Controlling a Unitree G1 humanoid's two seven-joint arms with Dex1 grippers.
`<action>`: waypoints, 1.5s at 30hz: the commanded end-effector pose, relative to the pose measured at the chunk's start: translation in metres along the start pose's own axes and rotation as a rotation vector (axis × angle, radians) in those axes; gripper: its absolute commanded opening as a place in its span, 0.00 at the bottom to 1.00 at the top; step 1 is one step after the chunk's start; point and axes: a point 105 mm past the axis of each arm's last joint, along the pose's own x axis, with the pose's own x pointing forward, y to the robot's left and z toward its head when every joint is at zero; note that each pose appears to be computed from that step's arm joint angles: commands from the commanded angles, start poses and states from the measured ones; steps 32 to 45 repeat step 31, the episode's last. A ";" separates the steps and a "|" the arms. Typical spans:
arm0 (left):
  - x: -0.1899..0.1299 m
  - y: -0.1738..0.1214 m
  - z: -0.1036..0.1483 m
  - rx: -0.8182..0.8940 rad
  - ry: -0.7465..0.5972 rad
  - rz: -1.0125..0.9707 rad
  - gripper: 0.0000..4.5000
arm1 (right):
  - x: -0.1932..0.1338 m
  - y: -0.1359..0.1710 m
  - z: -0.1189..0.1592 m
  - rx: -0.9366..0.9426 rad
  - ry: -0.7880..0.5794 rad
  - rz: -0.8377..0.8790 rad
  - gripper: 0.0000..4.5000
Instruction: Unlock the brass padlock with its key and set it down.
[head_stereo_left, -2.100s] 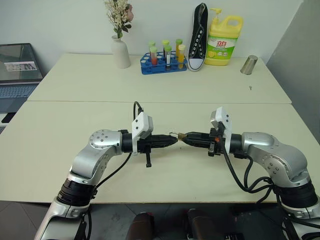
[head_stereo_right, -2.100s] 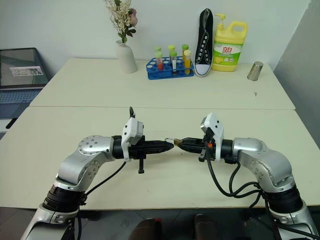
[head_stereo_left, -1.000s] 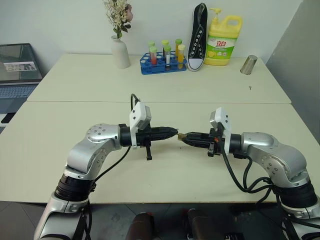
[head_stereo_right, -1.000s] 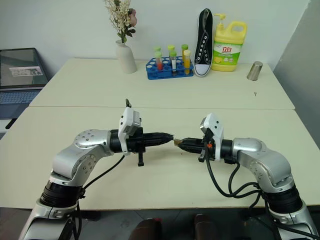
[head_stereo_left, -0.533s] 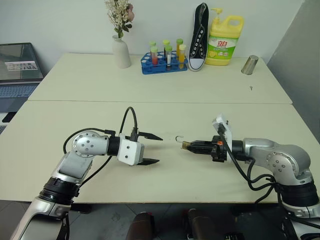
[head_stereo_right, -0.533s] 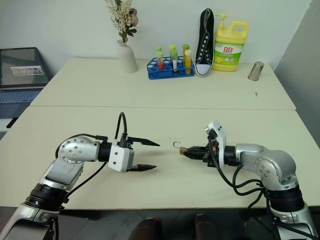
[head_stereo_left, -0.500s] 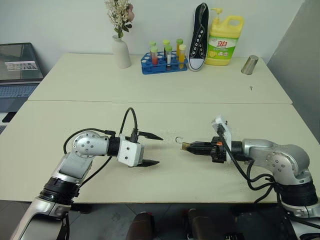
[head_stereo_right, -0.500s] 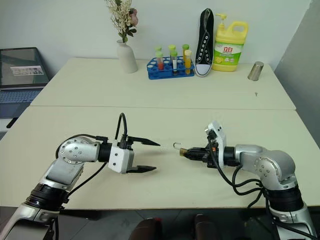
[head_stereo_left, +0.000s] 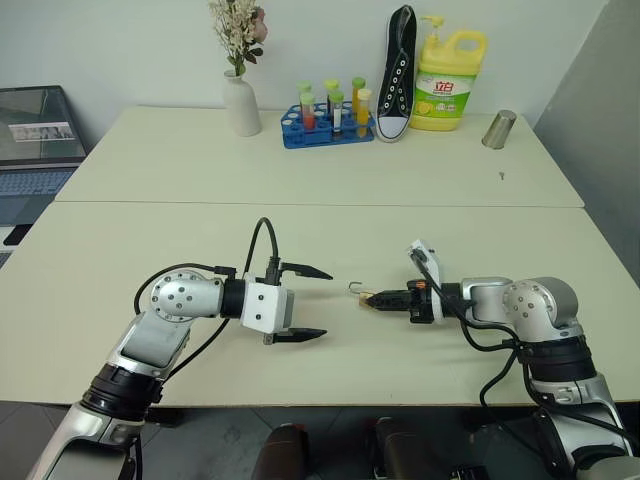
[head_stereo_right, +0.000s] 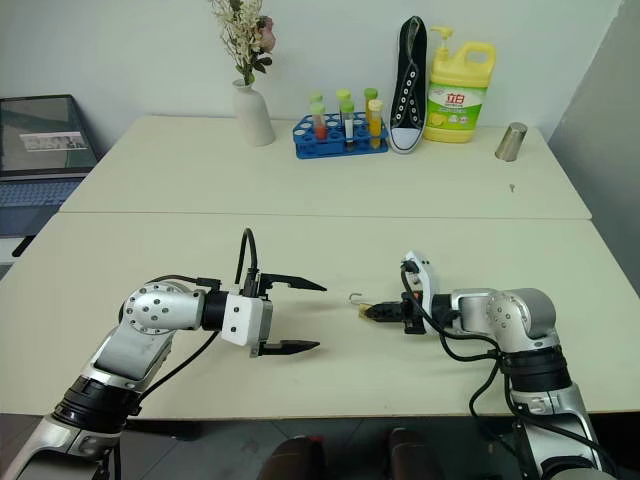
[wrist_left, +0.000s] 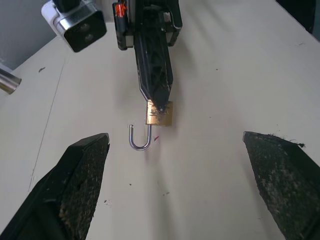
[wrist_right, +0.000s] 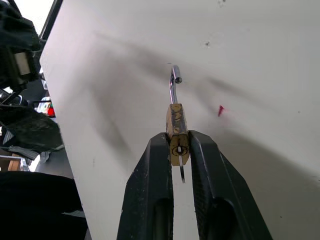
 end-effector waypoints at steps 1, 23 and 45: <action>-0.001 0.002 0.010 0.033 -0.023 0.002 1.00 | -0.002 0.003 0.010 -0.007 -0.008 0.007 0.03; -0.024 0.008 -0.019 -0.495 0.055 0.125 1.00 | -0.067 0.018 -0.033 -0.680 -0.077 -0.192 0.99; -0.024 -0.004 -0.021 -0.499 0.035 0.090 1.00 | -0.091 0.031 -0.015 -0.777 -0.187 -0.193 0.99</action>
